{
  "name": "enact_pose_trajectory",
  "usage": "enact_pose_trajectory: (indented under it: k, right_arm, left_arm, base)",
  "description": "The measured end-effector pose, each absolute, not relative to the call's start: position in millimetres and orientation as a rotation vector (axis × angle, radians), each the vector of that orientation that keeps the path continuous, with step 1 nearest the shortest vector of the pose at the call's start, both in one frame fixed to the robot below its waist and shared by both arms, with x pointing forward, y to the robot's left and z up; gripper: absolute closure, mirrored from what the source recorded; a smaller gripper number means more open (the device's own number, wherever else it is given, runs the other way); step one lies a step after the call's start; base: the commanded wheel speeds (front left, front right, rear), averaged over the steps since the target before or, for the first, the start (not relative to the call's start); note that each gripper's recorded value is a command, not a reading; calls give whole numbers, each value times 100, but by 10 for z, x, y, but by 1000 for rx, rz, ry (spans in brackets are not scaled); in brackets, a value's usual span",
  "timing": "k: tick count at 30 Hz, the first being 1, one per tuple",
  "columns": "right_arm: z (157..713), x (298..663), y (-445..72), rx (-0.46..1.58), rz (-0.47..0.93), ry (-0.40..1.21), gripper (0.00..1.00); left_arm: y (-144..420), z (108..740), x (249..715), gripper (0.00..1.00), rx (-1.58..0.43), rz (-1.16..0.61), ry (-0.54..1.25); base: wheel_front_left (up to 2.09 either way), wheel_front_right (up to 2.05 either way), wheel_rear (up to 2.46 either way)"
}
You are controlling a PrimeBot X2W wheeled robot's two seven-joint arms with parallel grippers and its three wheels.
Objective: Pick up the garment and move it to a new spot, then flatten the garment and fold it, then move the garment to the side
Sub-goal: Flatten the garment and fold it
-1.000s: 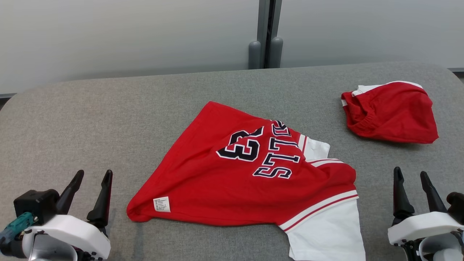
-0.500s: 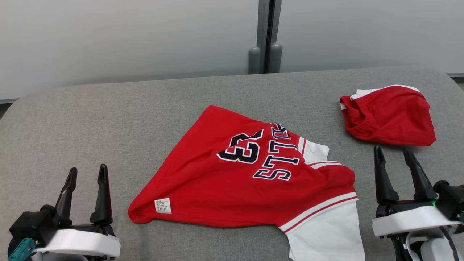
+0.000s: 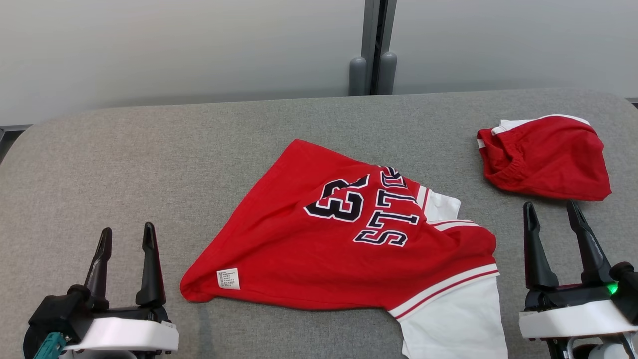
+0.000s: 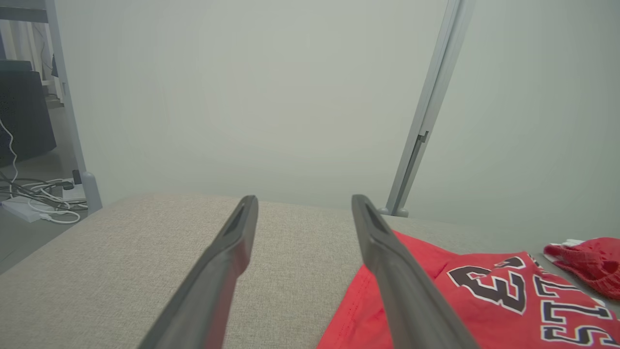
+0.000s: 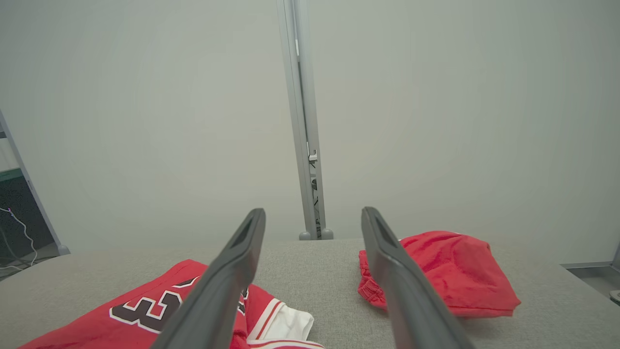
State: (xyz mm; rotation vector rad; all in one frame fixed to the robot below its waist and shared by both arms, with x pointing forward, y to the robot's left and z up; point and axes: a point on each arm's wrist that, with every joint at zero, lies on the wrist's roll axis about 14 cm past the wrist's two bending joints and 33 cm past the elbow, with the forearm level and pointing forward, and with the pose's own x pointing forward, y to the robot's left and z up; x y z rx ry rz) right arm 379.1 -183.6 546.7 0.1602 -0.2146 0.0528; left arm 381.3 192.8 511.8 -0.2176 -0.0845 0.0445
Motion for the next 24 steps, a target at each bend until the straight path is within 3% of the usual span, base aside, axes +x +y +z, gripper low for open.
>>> enact_pose_trajectory:
  k: [24]
  right_arm:
    - [5533,3772,-1842,169,52,-235,0]
  left_arm:
    - [1967,5051,3754,0,-206,37,-86]
  base:
    - [0,0,0]
